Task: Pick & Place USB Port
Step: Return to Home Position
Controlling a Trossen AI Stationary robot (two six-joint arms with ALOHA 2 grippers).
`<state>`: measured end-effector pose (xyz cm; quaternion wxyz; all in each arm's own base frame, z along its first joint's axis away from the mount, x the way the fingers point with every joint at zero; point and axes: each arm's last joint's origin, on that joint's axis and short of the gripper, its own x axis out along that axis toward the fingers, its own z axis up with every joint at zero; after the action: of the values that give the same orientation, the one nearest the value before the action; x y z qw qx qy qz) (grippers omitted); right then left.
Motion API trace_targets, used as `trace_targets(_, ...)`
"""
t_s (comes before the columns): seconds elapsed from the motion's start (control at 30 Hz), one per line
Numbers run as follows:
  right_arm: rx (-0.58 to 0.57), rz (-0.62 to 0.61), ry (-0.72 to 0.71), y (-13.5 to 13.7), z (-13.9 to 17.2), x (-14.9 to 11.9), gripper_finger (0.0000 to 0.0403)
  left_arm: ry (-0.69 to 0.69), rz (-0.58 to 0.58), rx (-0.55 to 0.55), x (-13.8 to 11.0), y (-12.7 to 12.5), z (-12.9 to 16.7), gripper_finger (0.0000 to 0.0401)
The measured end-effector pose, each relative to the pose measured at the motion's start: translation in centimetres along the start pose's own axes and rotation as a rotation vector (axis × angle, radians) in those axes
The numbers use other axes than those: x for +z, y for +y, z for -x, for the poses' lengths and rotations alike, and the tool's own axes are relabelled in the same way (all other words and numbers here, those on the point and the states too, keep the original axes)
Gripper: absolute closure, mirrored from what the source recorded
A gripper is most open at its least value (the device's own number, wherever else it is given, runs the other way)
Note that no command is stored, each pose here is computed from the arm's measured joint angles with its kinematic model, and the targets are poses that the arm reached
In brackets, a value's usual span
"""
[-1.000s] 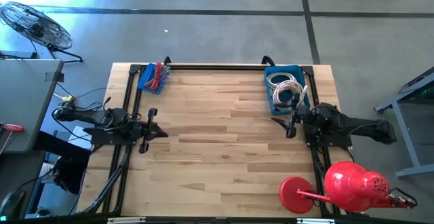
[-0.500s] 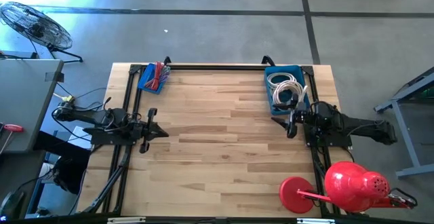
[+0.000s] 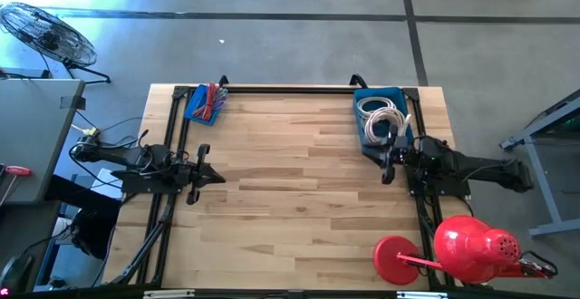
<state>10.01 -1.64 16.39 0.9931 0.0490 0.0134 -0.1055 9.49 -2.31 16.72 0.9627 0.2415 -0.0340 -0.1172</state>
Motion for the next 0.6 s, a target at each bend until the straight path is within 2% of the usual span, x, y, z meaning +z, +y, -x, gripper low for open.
trace_targets(0.13,-0.003,0.011,0.031,-0.01,-0.19,-0.25,0.0373,0.000,0.000,0.000,0.00,0.00,0.00,0.0400)
trace_targets(0.17,-0.004,0.011,0.039,-0.02,-0.24,-0.32,0.0387,0.000,0.000,0.000,0.00,0.00,0.00,0.0400)
trace_targets(0.33,-0.036,-0.052,0.073,-0.10,-0.49,-0.62,0.0380,0.000,0.000,0.000,0.00,0.00,0.00,0.0400)
trace_targets(0.6,-0.084,-0.051,0.071,-0.24,-0.59,-0.65,0.0399,0.001,0.000,0.001,0.00,0.00,0.00,0.0400)
